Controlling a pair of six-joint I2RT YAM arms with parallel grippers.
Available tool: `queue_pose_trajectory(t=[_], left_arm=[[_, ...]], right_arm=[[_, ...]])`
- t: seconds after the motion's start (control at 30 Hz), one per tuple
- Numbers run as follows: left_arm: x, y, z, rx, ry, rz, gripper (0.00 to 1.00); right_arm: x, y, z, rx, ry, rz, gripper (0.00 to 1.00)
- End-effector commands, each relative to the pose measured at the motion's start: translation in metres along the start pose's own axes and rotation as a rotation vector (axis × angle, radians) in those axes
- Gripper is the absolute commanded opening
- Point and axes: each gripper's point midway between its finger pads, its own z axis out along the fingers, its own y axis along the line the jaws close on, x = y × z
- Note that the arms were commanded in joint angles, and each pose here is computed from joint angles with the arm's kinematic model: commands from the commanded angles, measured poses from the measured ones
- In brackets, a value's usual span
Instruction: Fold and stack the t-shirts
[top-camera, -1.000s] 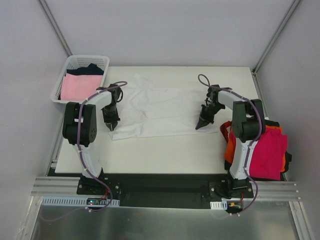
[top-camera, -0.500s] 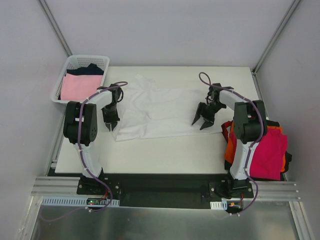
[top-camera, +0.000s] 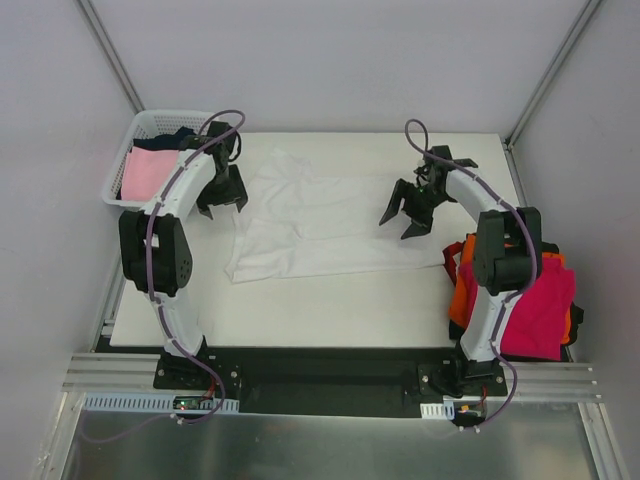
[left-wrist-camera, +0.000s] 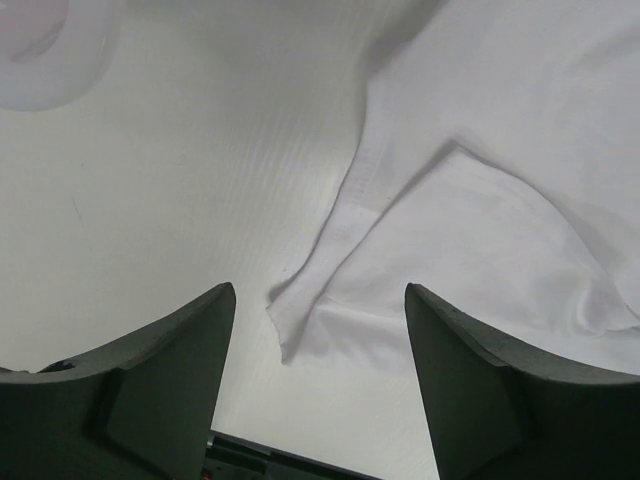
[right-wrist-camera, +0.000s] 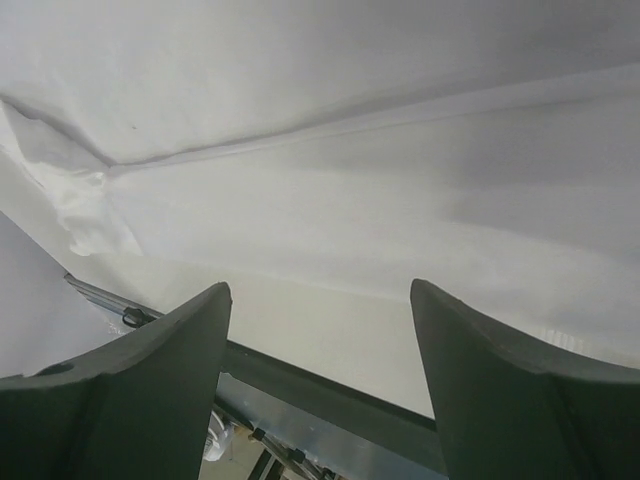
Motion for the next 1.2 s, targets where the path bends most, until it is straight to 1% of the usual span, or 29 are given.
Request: queue_pose_trajectory(t=[0.0,0.1,0.2,0.23,0.27,0.33,0.37,0.4,0.43,0.6,0.73,0.9,1.17], left_arm=[[0.024,-0.016,-0.009,0.036,0.061,0.024,0.66],[0.045,-0.031,0.006,0.08,0.104,0.053,0.59],[0.063,-0.046,0.016,0.136,0.138,0.064,0.37],[0.067,-0.05,0.018,0.15,0.144,0.063,0.21],[0.072,-0.055,0.02,0.166,0.161,0.068,0.14],[0.082,-0.067,0.023,0.19,0.176,0.09,0.0],[0.086,-0.072,0.026,0.195,0.192,0.103,0.0],[0.089,-0.08,0.025,0.201,0.189,0.122,0.0],[0.09,-0.084,0.025,0.207,0.192,0.131,0.0],[0.099,-0.102,0.039,0.218,0.236,0.146,0.0],[0.109,-0.101,0.051,0.204,0.274,0.146,0.0],[0.117,-0.089,0.061,0.152,0.285,0.146,0.0],[0.126,-0.061,0.071,0.016,0.28,0.116,0.0]], right_arm=[[-0.02,0.018,-0.028,-0.016,-0.059,-0.03,0.76],[-0.026,0.014,-0.029,-0.005,-0.058,-0.01,0.76],[-0.027,0.008,-0.028,0.016,-0.05,0.0,0.75],[-0.025,0.006,-0.027,0.019,-0.044,0.003,0.73],[-0.023,0.004,-0.025,0.021,-0.039,0.004,0.66],[-0.022,0.004,-0.025,0.02,-0.035,0.007,0.55],[-0.021,0.003,-0.024,0.023,-0.032,0.009,0.45],[-0.019,0.002,-0.023,0.025,-0.027,0.01,0.42],[-0.019,0.001,-0.022,0.027,-0.025,0.013,0.41],[-0.011,-0.002,-0.017,0.036,-0.005,0.015,0.41],[-0.004,-0.002,-0.014,0.046,0.01,0.005,0.41],[-0.003,-0.003,-0.014,0.052,0.013,-0.005,0.41],[-0.002,-0.002,-0.012,0.049,0.019,-0.011,0.41]])
